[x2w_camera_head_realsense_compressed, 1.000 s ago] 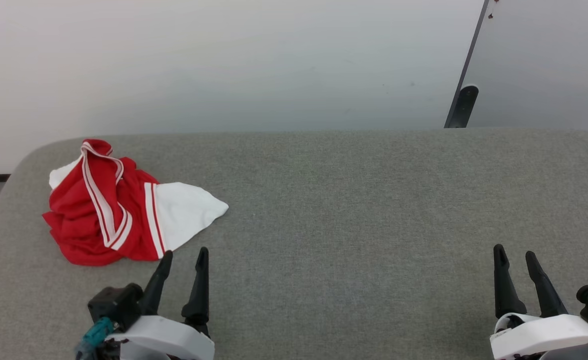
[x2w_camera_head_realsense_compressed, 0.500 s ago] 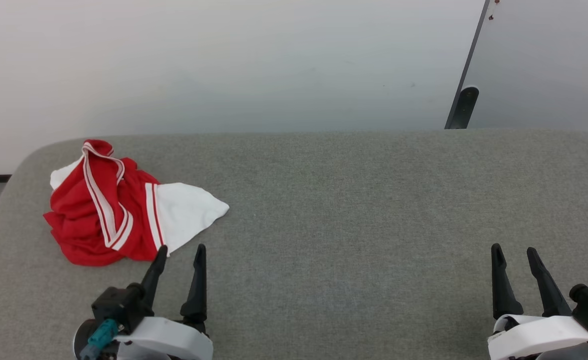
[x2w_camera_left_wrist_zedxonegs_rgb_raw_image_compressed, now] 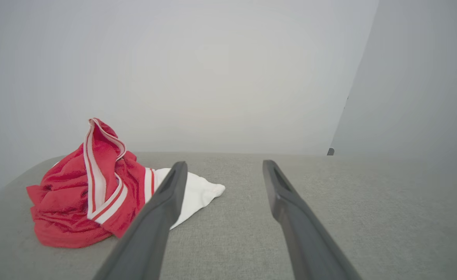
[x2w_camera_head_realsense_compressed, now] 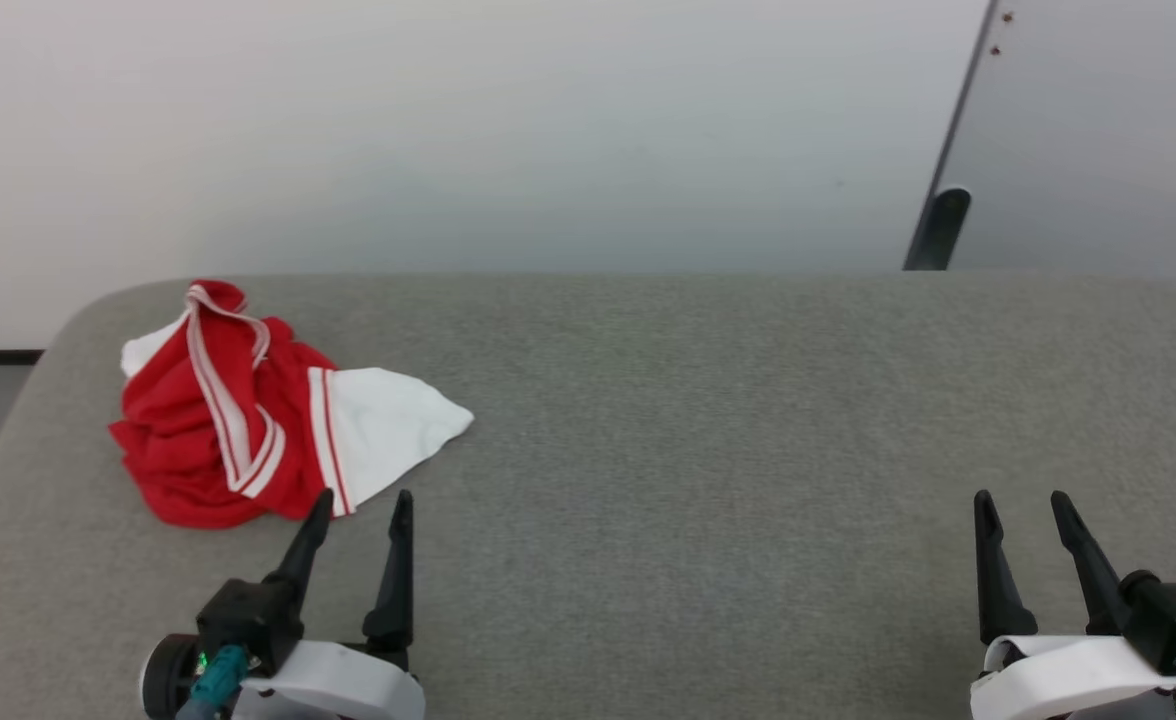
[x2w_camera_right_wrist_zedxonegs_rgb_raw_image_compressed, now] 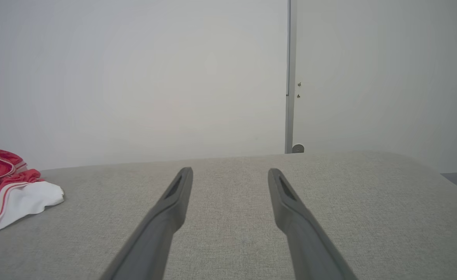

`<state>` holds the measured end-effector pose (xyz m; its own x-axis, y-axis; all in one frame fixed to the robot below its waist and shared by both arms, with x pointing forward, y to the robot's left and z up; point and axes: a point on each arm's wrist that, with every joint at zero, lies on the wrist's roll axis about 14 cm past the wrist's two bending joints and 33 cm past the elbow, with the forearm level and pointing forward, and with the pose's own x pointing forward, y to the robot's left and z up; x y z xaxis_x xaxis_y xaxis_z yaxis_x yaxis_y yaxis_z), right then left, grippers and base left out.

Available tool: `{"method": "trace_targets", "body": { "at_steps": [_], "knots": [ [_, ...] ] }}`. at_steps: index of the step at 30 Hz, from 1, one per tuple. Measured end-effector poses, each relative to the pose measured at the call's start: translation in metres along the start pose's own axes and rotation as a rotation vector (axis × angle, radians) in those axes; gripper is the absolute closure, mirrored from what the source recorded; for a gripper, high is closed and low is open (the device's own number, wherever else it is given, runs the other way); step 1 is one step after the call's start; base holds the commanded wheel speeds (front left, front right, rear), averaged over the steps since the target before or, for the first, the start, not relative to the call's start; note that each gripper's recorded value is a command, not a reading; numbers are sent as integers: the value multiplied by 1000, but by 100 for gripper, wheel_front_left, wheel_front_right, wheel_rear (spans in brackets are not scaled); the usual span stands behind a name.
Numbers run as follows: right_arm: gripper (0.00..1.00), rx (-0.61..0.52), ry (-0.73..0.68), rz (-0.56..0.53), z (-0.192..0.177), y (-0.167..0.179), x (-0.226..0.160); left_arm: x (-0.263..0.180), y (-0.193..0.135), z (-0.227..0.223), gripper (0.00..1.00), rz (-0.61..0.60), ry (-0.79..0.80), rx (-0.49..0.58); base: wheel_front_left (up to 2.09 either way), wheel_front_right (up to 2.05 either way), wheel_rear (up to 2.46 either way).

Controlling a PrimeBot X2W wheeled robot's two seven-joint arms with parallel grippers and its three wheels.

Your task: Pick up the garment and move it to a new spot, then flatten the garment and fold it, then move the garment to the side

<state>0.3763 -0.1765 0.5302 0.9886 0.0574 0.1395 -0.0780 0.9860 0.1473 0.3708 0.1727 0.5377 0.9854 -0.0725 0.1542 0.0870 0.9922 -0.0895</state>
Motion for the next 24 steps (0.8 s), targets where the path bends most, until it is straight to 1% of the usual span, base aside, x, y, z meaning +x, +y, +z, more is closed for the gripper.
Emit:
{"method": "trace_targets", "body": {
  "at_steps": [6, 12, 18, 24],
  "knots": [
    [0, -39, 6, 69, -4, 21, 3, -12, 26, 4, 0, 83, -11, 25, 0, 0, 0],
    [0, -63, 7, 187, -7, 59, 9, -33, 58, 9, 0, 176, -22, 83, 0, 0, 0],
    [0, -81, 2, 318, -9, 103, 11, -63, 96, 18, 0, 298, -35, 137, 0, 0, 0],
    [0, -79, 0, 402, -9, 132, 12, -92, 120, 23, 0, 395, -52, 130, 0, 0, 0]
  ]
}}
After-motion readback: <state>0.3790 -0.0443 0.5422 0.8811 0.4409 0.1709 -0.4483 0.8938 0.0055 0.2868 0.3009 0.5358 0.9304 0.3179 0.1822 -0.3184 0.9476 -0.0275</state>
